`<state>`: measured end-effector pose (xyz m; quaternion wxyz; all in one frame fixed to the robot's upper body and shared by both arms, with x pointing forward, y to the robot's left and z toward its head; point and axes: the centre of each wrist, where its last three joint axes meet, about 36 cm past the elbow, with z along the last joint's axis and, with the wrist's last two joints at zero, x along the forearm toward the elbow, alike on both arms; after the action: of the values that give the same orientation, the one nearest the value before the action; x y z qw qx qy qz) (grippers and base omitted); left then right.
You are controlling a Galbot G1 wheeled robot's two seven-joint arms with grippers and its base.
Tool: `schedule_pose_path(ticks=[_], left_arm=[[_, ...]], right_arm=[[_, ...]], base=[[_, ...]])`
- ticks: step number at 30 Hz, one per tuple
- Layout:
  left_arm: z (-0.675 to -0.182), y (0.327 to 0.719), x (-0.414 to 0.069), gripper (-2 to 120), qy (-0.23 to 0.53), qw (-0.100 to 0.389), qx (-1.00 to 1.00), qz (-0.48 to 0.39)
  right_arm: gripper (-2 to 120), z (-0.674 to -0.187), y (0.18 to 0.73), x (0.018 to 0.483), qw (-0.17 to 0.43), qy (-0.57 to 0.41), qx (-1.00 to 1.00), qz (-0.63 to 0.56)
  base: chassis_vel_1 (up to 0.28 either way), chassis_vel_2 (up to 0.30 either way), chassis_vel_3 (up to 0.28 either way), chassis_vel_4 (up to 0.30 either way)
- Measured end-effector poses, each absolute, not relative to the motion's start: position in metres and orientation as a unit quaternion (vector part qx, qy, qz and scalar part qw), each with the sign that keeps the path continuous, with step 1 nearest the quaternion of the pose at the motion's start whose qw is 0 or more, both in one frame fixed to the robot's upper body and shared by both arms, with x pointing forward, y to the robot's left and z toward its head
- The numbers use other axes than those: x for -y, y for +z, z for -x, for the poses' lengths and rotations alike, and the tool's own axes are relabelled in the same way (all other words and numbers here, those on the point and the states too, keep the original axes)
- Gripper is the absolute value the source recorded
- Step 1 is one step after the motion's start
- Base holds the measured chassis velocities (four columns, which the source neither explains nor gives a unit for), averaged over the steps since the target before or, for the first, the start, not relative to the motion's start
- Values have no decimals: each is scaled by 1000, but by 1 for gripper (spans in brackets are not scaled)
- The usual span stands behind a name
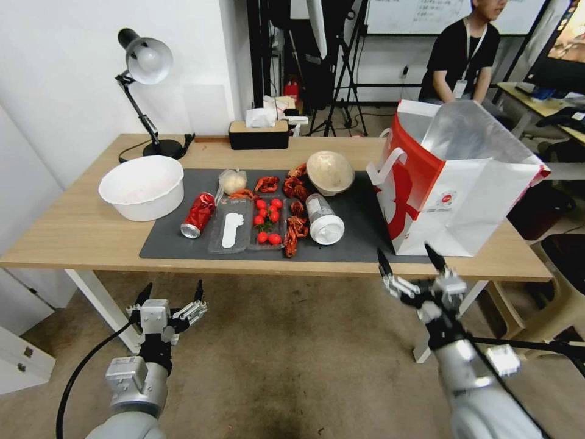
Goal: Pick up the trash from the table and place it into the takeout bag.
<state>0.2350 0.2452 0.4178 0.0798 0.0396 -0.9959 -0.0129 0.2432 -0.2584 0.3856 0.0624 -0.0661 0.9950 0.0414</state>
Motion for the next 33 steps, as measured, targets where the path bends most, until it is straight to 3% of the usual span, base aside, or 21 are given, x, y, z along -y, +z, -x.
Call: schedule_pose_path(ticks=[18,33], left_arm=[[-237,417,-247,100,-11,79,996,-36],[-238,420,-247,100,-11,73,997,-35]], right_arm=[[100,-235,363,248,47,47,-996,52],[100,-255,390,221,53,67,-992,91]], base=[[0,0,0,0],[0,0,0,0]])
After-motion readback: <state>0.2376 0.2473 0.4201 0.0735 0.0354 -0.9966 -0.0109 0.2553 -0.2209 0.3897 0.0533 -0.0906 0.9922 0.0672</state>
